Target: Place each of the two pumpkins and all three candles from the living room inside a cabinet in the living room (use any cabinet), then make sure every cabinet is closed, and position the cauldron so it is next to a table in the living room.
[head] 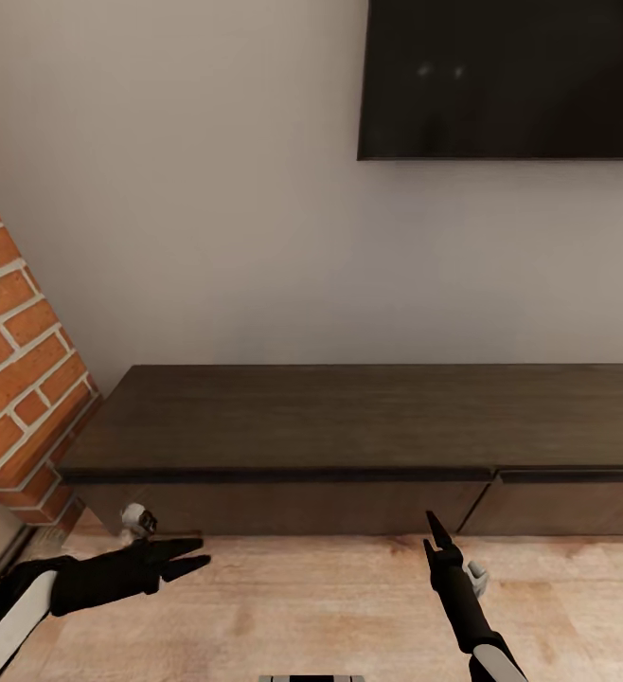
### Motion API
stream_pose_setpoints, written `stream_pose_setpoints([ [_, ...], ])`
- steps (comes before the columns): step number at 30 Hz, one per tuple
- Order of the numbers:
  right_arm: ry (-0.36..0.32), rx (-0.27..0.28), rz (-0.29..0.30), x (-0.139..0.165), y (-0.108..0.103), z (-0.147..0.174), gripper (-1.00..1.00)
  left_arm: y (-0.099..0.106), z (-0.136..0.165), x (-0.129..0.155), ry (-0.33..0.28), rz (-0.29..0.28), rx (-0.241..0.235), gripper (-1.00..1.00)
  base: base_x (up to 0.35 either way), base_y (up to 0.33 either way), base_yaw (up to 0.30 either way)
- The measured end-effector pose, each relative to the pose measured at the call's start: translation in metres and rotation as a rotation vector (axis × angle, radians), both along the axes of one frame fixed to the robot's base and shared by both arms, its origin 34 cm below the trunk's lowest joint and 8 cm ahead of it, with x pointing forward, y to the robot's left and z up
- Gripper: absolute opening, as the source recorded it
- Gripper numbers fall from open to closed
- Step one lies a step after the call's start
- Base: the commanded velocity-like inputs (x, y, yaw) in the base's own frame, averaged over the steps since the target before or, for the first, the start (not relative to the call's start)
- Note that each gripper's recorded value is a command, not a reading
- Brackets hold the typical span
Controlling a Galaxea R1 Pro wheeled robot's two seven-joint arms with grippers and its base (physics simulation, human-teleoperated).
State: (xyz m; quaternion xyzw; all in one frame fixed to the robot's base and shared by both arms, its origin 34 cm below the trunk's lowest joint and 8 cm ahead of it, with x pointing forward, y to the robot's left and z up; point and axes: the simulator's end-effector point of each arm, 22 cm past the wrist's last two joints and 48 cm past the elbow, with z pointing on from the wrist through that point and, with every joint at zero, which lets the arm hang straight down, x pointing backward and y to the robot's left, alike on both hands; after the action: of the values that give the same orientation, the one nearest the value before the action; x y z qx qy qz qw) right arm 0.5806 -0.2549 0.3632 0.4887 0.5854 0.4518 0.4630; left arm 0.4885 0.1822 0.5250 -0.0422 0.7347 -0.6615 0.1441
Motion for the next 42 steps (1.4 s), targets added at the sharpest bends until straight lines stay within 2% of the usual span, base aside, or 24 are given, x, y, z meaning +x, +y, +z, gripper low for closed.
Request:
stream_pose_setpoints([
  [3, -0.001, -0.001, 0.0, 0.0, 0.0, 0.0, 1.0, -0.03, 0.009, -0.036, 0.021, -0.099, -0.098, 1.0, 0.0, 0.0, 0.0],
  [5, -0.002, -0.002, 0.001, 0.0, 0.0, 0.0, 1.0, -0.05, 0.01, -0.059, 0.046, -0.169, -0.137, 1.0, 0.0, 0.0, 0.0],
  [7, -0.003, -0.002, 0.002, 0.0, 0.0, 0.001, 1.0, -0.064, 0.006, -0.077, 0.07, -0.219, -0.151, 1.0, 0.0, 0.0, 0.0],
  [9, -0.003, -0.003, 0.003, 0.0, 0.001, 0.001, 1.0, -0.07, 0.006, -0.086, 0.079, -0.245, -0.157, 1.0, 0.0, 0.0, 0.0],
  [12, -0.005, -0.004, 0.004, 0.0, 0.001, 0.001, 1.0, -0.075, 0.015, -0.091, 0.063, -0.272, -0.171, 1.0, 0.045, 0.0, 0.0],
  [20, -0.012, -0.006, 0.007, 0.0, 0.002, 0.003, 1.0, -0.078, 0.019, -0.093, 0.049, -0.283, -0.173, 1.0, 0.135, 0.0, 0.0],
  [42, -0.013, -0.007, 0.009, 0.0, 0.002, 0.003, 1.0, -0.074, 0.019, -0.085, 0.032, -0.262, -0.163, 1.0, 0.117, 0.0, 0.0],
])
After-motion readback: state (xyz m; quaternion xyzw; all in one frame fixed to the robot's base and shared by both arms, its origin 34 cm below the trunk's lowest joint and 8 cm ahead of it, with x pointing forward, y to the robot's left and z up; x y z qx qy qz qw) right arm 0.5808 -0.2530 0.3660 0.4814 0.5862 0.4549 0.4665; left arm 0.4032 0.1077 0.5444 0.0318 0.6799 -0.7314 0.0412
